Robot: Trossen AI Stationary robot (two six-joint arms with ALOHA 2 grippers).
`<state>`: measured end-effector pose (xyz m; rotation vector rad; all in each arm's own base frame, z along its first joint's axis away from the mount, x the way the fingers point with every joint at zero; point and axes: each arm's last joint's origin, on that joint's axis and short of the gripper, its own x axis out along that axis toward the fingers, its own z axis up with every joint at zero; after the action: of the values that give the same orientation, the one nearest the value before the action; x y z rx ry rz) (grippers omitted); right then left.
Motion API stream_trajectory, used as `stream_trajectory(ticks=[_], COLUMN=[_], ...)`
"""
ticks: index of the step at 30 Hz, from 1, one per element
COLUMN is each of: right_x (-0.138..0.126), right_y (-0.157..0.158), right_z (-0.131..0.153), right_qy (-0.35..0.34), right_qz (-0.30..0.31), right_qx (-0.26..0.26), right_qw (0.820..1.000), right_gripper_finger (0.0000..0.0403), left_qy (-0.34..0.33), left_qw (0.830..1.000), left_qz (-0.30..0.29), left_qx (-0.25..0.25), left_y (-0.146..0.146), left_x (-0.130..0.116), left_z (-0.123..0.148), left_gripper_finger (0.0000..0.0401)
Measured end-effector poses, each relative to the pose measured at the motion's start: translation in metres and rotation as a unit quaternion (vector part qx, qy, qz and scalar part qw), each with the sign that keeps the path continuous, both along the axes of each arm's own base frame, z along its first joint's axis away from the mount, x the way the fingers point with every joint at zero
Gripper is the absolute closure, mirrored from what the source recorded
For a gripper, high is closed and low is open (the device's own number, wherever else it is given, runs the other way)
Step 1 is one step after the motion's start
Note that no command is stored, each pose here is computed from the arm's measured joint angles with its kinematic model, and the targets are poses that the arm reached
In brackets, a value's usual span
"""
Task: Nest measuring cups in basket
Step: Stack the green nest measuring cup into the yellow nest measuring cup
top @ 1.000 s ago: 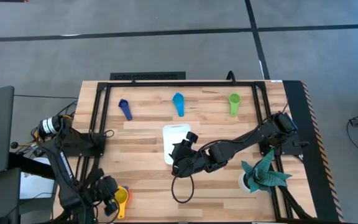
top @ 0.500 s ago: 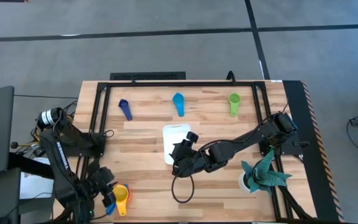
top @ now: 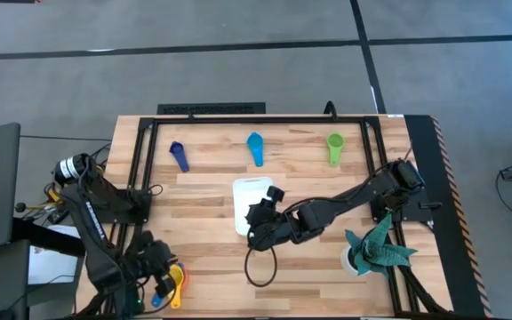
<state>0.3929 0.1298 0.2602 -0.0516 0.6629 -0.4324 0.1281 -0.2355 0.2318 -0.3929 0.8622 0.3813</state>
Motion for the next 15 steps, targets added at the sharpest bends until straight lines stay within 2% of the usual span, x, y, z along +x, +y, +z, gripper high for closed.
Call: stream_trajectory(ticks=[5,9,15], right_x=[-0.002,-0.001,0.000], right_y=[-0.001,-0.003,-0.005], right_z=[-0.002,-0.002,-0.001], right_qy=[0.012,0.012,0.009], right_qz=[-0.001,-0.005,-0.009], right_qx=[-0.003,-0.003,-0.001], right_qw=[1.000,1.000,1.000], right_gripper_finger=[0.0246,0.0263,0.0283], left_qy=[0.041,0.045,0.009], left_qw=[0.999,0.999,0.999], left_qz=[-0.004,-0.003,0.007], left_qx=[-0.019,-0.019,0.039], left_y=[0.001,0.002,0.012], left_x=[-0.003,-0.004,0.000], left_z=[-0.013,-0.017,-0.021], left_gripper_finger=[0.0386,0.0398,0.0400])
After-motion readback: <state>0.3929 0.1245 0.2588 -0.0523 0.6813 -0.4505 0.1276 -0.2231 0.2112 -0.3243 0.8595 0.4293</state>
